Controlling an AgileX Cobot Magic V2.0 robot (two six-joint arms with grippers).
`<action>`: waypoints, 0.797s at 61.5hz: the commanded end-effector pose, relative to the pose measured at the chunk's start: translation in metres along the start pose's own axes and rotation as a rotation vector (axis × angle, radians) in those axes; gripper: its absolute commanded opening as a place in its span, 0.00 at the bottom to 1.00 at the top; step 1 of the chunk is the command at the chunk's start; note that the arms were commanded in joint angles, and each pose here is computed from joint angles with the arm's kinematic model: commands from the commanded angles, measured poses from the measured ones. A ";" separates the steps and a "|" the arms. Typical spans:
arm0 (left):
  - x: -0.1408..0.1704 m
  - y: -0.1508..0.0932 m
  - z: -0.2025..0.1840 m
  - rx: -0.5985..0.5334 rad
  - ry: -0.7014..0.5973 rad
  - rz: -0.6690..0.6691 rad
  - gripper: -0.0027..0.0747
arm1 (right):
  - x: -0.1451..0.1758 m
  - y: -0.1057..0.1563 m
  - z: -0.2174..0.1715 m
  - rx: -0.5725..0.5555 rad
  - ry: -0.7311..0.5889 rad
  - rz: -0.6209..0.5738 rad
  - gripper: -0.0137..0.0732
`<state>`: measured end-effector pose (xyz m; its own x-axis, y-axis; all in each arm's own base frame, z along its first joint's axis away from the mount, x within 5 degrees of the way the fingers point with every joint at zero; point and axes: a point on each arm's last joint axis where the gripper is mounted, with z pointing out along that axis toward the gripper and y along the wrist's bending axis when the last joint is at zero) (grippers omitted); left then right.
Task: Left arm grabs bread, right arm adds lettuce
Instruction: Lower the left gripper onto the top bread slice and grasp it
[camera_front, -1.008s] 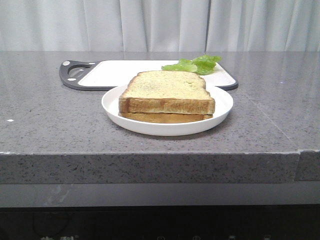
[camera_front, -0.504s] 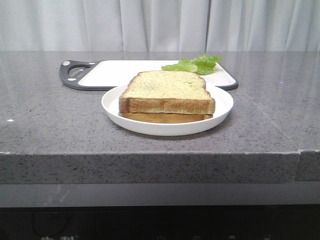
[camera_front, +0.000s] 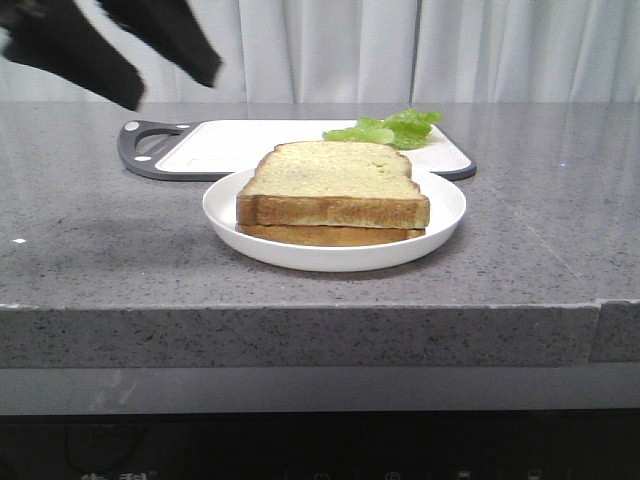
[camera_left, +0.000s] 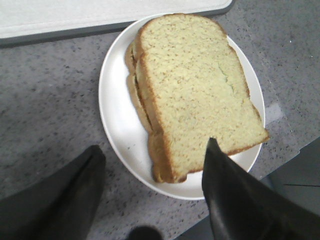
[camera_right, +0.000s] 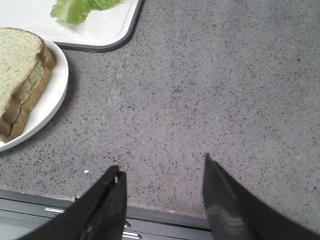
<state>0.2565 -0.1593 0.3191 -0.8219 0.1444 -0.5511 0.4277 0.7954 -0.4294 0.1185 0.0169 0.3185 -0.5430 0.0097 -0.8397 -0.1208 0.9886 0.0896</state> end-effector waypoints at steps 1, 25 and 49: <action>-0.020 -0.013 0.005 0.058 -0.038 -0.014 0.58 | -0.016 -0.001 -0.005 0.012 -0.097 -0.013 0.60; -0.042 -0.008 0.060 0.117 0.107 -0.083 0.58 | -0.016 -0.001 -0.005 0.012 -0.097 -0.013 0.60; -0.041 -0.005 0.068 0.115 0.136 -0.091 0.42 | -0.016 -0.001 -0.005 0.012 -0.097 -0.013 0.60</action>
<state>0.3176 -0.2056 0.2660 -0.9200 0.1941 -0.3406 0.3567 0.7747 -0.5221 0.1185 0.0169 0.3185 -0.5430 0.0097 -0.8397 -0.1208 0.9886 0.0896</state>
